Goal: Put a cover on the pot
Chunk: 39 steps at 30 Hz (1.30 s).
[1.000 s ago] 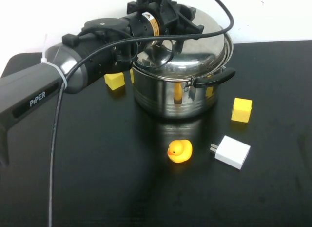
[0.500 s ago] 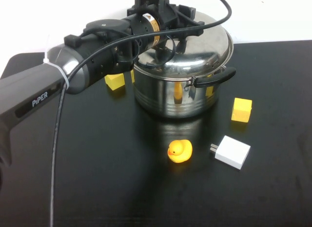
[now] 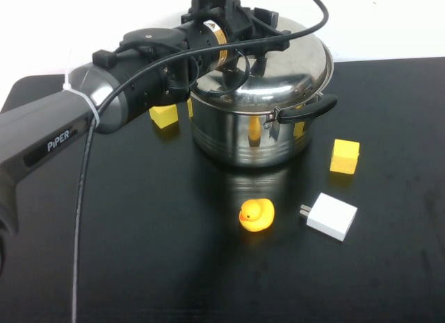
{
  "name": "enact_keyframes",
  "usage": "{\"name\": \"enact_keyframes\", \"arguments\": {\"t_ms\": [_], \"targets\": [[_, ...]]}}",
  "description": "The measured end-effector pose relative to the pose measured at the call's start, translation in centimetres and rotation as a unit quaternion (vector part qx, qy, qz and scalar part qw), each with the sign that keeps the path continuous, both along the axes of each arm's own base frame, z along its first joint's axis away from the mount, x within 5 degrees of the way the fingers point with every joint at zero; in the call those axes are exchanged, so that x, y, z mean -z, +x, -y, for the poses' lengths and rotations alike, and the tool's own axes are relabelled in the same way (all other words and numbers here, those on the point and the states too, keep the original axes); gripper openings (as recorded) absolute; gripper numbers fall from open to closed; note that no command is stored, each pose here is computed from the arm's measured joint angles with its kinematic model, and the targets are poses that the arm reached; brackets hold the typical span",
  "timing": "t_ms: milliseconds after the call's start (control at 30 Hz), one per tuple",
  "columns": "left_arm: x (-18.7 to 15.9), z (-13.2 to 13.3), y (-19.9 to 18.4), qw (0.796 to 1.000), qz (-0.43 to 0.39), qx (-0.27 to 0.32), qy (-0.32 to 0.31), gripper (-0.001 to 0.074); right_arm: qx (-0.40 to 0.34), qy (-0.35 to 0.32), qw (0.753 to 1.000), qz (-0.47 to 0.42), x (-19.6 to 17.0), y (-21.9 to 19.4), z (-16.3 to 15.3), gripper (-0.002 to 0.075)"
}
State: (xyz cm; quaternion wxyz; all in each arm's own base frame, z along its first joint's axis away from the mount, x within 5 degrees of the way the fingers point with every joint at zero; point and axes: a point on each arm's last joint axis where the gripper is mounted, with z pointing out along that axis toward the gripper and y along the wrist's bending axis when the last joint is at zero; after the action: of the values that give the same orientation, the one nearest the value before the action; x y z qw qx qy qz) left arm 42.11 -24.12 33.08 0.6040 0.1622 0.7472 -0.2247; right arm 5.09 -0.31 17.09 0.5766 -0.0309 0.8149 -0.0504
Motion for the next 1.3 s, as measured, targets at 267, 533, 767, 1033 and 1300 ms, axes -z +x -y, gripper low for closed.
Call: {"name": "enact_keyframes", "arguments": {"t_ms": [267,533,767,1033,1300], "targets": [[-3.1,-0.8,-1.2,0.998,0.054,0.004,0.03,0.0491,0.0,0.0,1.0,0.0,0.0,0.0,0.0,-0.0002],[-12.2,-4.6,-5.8,0.984,0.165,-0.06,0.021,0.0373,0.0,0.0,1.0,0.0,0.0,0.0,0.0,-0.0002],[-21.2,-10.1,-13.4,0.957,0.252,-0.132,-0.061,0.0075,0.0,0.0,1.0,0.0,0.0,0.0,0.0,-0.0002],[-24.1,-16.7,-18.9,0.926,0.21,-0.308,-0.06,0.0003,0.0,0.0,1.0,0.0,0.0,0.0,0.0,-0.0002],[-20.4,-18.4,-21.8,0.947,-0.046,-0.318,0.025,-0.0001,0.0,0.0,1.0,0.0,0.0,0.0,0.0,-0.0002]]}}
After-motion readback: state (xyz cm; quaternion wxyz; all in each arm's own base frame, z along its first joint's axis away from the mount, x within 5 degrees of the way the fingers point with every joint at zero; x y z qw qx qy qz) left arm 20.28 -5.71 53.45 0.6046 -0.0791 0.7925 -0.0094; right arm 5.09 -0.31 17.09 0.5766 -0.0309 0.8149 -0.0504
